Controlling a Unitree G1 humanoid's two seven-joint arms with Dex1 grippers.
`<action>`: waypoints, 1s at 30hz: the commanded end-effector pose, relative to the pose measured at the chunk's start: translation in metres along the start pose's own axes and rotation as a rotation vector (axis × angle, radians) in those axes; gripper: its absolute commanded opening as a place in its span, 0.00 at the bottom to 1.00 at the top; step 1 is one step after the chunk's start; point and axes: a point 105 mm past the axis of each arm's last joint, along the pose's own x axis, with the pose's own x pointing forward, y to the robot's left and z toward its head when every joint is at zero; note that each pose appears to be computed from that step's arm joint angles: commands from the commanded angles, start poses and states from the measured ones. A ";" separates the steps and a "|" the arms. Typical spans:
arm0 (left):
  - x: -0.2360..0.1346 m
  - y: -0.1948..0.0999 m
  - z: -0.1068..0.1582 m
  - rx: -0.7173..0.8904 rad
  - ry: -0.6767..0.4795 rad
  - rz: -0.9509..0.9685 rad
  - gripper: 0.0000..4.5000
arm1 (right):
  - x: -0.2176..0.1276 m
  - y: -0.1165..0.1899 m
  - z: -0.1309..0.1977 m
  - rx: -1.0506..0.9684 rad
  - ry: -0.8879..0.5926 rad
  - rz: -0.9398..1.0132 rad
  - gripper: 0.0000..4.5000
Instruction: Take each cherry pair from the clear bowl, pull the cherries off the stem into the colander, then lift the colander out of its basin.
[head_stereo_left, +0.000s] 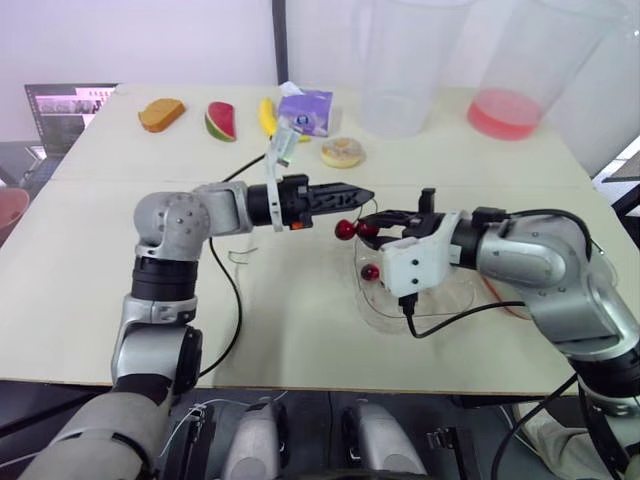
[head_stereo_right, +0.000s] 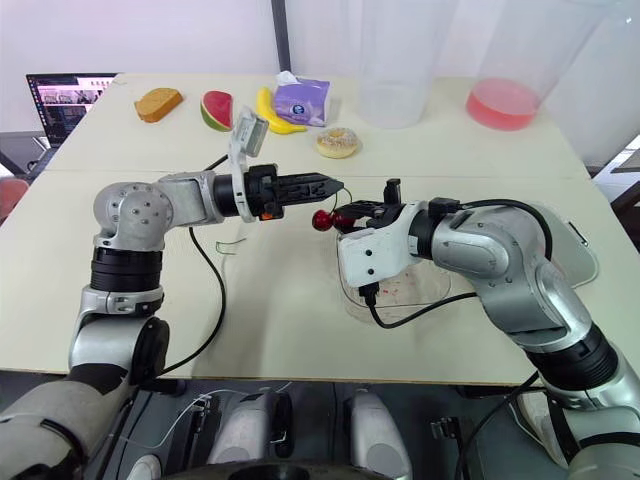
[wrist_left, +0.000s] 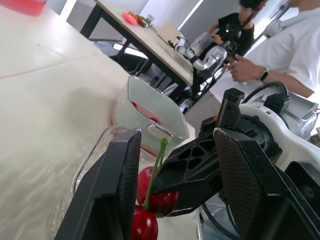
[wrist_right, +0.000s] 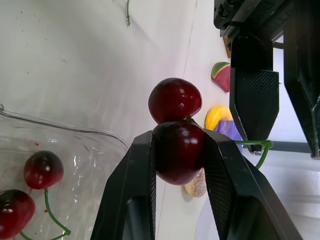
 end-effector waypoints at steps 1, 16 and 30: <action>0.000 -0.004 0.007 0.005 -0.029 -0.022 0.54 | -0.008 -0.013 0.007 -0.032 -0.010 -0.052 0.19; 0.003 -0.006 0.009 0.002 -0.031 -0.037 0.01 | -0.008 -0.013 0.008 -0.010 -0.013 -0.050 0.19; -0.004 0.001 0.010 0.100 -0.004 0.016 0.00 | -0.027 -0.030 0.011 0.138 -0.065 -0.093 0.99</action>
